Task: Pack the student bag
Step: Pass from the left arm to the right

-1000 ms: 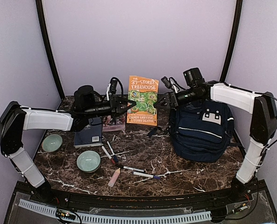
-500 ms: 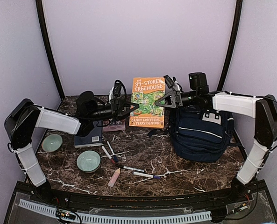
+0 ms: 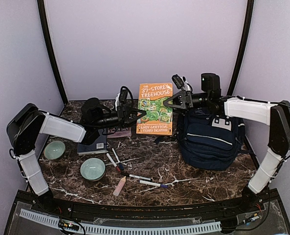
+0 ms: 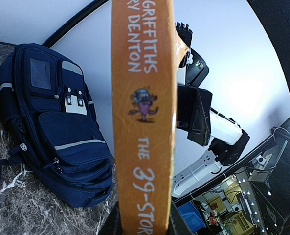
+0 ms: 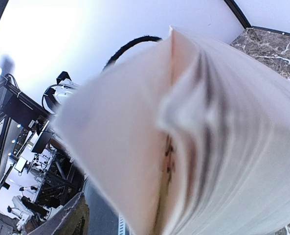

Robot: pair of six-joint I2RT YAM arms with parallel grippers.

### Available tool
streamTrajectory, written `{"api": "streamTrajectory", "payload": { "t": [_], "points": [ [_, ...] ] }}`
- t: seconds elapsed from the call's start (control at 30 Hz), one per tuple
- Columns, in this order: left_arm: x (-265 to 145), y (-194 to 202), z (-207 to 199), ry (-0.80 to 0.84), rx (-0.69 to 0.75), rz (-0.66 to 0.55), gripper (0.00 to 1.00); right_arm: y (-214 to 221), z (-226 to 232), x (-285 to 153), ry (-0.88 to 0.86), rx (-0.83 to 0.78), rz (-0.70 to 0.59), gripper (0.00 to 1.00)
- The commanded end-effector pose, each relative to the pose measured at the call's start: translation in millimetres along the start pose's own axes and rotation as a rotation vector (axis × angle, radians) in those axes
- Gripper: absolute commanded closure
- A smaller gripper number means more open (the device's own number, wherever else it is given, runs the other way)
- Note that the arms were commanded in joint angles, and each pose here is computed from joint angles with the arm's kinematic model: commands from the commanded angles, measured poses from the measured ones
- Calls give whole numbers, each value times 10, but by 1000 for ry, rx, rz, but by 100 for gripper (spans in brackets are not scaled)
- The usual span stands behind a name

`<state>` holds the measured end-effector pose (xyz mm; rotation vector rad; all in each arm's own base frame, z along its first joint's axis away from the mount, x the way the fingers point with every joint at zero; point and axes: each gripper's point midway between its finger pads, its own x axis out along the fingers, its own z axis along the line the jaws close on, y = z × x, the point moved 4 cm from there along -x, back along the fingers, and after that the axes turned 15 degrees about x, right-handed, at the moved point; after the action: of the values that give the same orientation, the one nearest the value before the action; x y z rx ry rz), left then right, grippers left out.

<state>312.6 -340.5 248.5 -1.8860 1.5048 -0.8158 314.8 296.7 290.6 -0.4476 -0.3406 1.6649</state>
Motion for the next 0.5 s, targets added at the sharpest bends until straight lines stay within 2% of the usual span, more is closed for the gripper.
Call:
{"api": "streamTrajectory", "payload": {
  "t": [0.0, 0.17, 0.27, 0.47],
  "points": [
    [-52, -171, -57, -21, 52, -71, 100, -22, 170, -33, -8, -39, -28, 34],
    [-43, -163, -31, -24, 47, -71, 100, -34, 33, -24, 36, 4, -48, 54],
    [-44, -133, 3, -35, 41, -63, 100, -46, 23, -21, 38, 8, -55, 61],
    [-29, -62, 104, -64, 17, -39, 100, -88, 71, -77, 43, 13, -77, 82]
  ]
}}
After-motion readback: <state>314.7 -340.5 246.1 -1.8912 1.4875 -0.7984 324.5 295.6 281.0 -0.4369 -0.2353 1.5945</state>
